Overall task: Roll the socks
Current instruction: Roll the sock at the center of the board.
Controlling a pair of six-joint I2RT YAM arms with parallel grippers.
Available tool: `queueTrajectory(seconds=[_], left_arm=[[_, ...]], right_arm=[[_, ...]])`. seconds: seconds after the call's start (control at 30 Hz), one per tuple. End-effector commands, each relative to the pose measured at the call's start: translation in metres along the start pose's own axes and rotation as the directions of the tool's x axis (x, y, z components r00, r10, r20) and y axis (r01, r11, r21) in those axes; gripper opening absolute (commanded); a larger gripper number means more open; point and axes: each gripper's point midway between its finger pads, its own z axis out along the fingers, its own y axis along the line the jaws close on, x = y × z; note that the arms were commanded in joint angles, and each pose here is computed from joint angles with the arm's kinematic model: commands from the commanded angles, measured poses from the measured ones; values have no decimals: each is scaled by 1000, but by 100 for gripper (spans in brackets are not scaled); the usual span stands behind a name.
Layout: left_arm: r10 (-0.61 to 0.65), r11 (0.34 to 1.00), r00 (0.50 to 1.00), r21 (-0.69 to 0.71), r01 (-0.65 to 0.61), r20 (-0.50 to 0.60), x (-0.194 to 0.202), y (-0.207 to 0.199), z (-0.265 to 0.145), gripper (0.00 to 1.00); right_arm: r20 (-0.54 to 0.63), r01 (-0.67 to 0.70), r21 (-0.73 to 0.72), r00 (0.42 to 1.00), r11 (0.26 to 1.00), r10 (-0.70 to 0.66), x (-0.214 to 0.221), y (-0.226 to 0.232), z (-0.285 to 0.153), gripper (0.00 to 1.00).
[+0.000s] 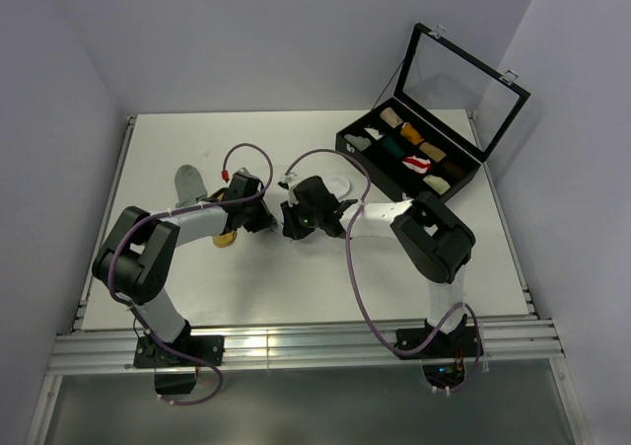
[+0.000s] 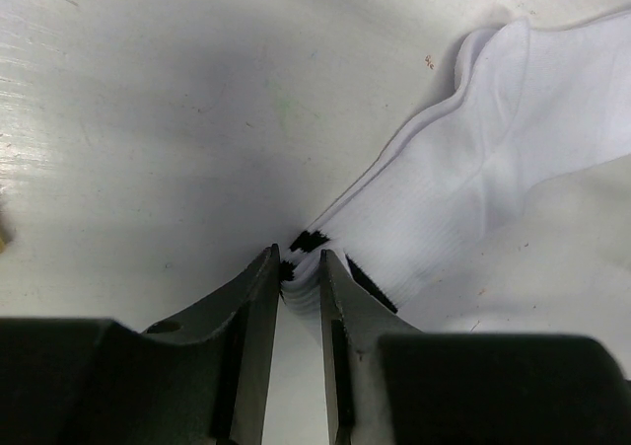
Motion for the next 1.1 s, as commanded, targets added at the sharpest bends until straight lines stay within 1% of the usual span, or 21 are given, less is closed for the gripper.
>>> queueTrajectory(seconds=[0.0,0.03,0.1,0.13,0.27,0.3,0.37,0.4,0.47,0.5,0.53,0.6,0.67,0.77,1.0,1.07], left_arm=[[28,992,995,-122,-40,-95,29,37,6,28],[27,992,995,-124,-38,-95,29,38,5,28],[27,993,996,-114,-37,-88,28,35,4,28],[27,993,996,-111,-37,-86,28,35,3,29],[24,996,998,-79,-29,-66,25,29,-3,33],[21,997,998,-73,-26,-61,24,28,-5,38],[11,999,998,-47,-14,-59,24,24,-10,45],[6,999,998,-42,-9,-56,24,24,-12,53],[-13,1000,999,-20,12,-40,24,22,-19,60],[-20,1000,999,-14,20,-35,24,22,-21,67],[-37,999,999,-14,37,-36,28,25,-22,69],[-54,998,998,30,54,-16,25,18,-27,71],[-79,996,997,40,80,-14,28,20,-29,71],[-104,993,995,56,104,9,25,20,-28,68],[-146,987,989,63,145,9,25,28,-20,55],[-163,985,987,64,163,-6,27,31,-16,54]], right_arm=[[-32,-51,28,998,998,52,19,-18,7,20],[-43,-77,-4,996,997,76,22,-15,8,19],[-62,-116,-16,991,993,114,24,-21,10,17],[-74,-134,-24,989,991,132,26,-21,11,13],[-153,-192,-66,972,979,180,40,-22,17,6],[-158,-200,-77,970,977,186,38,-21,18,5],[-193,-237,-106,958,966,214,45,-16,20,3],[-196,-253,-110,954,961,229,44,-17,20,2],[-210,-291,-119,942,949,263,47,-17,21,0],[-219,-308,-133,936,942,275,47,-17,20,0],[-223,-326,-139,930,935,291,46,-17,20,0],[-234,-348,-160,922,924,307,45,-16,19,0],[-238,-385,-170,909,907,342,44,-17,19,0],[-253,-431,-193,890,882,380,43,-17,18,0],[-265,-454,-201,878,868,398,45,-20,20,0],[-265,-458,-206,877,865,401,45,-20,20,0]])
